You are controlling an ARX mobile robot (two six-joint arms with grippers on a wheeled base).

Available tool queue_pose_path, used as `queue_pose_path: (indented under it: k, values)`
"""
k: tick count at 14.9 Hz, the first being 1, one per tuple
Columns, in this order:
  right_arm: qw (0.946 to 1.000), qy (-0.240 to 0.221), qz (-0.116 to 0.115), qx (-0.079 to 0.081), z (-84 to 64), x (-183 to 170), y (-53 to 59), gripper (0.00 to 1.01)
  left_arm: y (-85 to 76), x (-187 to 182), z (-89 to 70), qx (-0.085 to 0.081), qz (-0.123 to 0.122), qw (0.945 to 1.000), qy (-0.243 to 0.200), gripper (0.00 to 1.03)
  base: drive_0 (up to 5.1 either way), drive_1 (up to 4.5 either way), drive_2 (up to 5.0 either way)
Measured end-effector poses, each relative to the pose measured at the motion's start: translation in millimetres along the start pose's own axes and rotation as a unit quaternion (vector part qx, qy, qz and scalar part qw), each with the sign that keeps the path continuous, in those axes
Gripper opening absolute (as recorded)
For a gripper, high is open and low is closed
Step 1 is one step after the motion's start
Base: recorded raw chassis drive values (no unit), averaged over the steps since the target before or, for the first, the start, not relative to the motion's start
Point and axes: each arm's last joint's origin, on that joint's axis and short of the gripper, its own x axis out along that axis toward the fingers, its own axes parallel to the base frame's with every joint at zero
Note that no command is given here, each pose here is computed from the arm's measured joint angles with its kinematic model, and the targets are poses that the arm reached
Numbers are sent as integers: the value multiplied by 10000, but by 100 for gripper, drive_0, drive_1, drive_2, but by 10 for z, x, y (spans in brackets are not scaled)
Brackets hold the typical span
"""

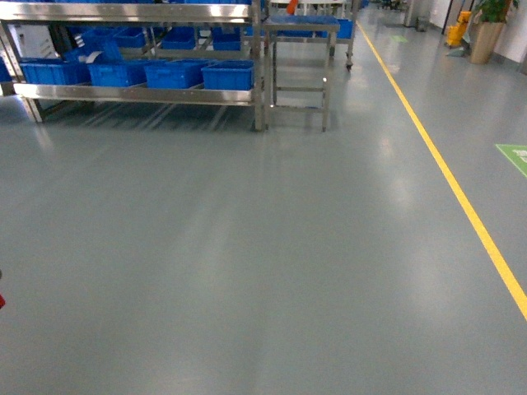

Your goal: Sort blue parts and orange caps into right shelf containers

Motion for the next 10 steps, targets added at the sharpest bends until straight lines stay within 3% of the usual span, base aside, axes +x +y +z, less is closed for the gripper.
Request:
queue_pose_path:
  k: [10]
  values:
    - [10000, -4, 0, 0, 1, 0, 0, 45, -1, 0, 0, 2, -6, 10000, 2, 42, -162, -162, -162]
